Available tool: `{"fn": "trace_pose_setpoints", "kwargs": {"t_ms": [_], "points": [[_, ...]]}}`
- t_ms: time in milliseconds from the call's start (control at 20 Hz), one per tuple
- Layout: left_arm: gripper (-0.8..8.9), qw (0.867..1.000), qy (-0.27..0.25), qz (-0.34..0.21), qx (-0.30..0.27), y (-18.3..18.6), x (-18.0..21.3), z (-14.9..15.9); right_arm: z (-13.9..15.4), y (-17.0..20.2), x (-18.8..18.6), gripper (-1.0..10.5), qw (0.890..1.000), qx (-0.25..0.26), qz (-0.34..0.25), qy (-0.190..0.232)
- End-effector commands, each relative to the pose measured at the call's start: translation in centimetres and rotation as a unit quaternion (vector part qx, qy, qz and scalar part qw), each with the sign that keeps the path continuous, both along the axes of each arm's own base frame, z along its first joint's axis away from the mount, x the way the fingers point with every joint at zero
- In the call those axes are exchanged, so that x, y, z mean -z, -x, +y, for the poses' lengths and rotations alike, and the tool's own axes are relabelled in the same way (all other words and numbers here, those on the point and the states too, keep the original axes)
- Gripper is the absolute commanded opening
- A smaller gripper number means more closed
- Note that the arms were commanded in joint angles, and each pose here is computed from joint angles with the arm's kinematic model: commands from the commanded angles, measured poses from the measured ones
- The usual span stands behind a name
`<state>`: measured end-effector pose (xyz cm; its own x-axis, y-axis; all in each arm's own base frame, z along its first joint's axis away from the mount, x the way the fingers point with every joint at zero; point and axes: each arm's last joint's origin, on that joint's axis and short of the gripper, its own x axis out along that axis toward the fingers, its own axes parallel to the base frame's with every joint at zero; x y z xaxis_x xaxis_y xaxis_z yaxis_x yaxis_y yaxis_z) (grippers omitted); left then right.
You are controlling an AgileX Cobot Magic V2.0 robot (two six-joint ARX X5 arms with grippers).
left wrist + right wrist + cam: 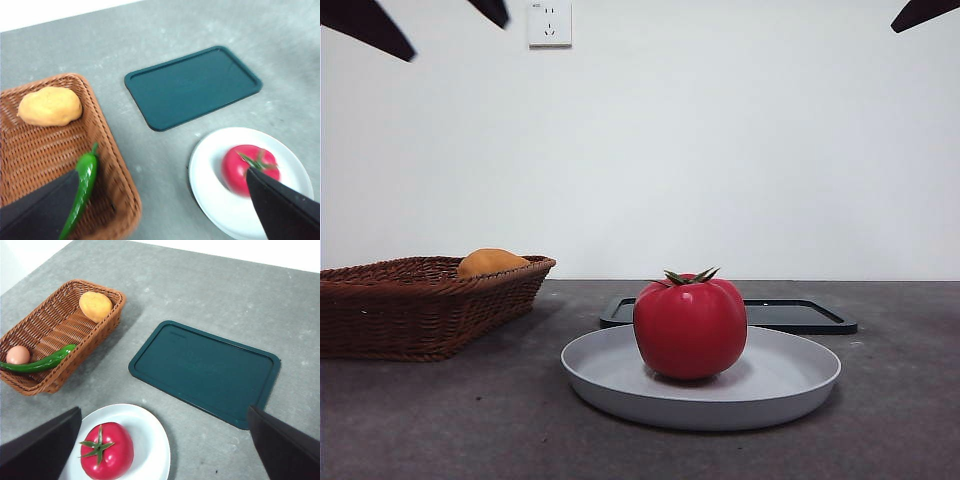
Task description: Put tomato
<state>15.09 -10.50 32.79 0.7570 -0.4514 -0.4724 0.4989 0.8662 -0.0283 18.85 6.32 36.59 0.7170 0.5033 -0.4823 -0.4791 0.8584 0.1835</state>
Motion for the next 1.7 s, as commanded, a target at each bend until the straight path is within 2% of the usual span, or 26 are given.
{"fn": "trace_pose_setpoints", "kwargs": {"t_ms": [50,200,400,650,850,1200,1500,1700], "points": [[7.74,0.999,0.030,0.000,0.024,1.0,0.1,0.4,0.1,-0.1,-0.6,5.9,1.000,-0.005,-0.013,-0.001],[7.74,0.996,0.063,-0.011,0.069,2.1,-0.5,0.8,0.1,-0.1,-0.6,5.9,1.000,-0.004,-0.012,-0.001],[7.74,0.995,0.069,-0.021,0.071,2.3,-0.8,1.0,0.4,-0.1,-0.5,5.9,1.000,-0.012,-0.009,-0.006],[7.74,0.995,0.069,-0.021,0.071,2.3,-0.8,1.0,3.9,-1.0,0.7,5.8,0.997,-0.061,0.045,-0.017],[7.74,0.995,0.069,-0.021,0.071,2.3,-0.8,1.0,8.0,-3.4,3.7,5.8,0.988,-0.094,0.119,0.012],[7.74,0.995,0.069,-0.021,0.071,2.3,-0.8,1.0,13.1,-7.8,9.7,5.8,0.972,-0.078,0.200,0.101],[7.74,0.995,0.069,-0.021,0.071,2.3,-0.8,1.0,15.2,-9.1,13.6,5.8,0.954,-0.073,0.252,0.145],[7.74,0.995,0.069,-0.021,0.071,2.3,-0.8,1.0,15.8,-8.8,14.8,5.8,0.944,-0.076,0.278,0.161]]}}
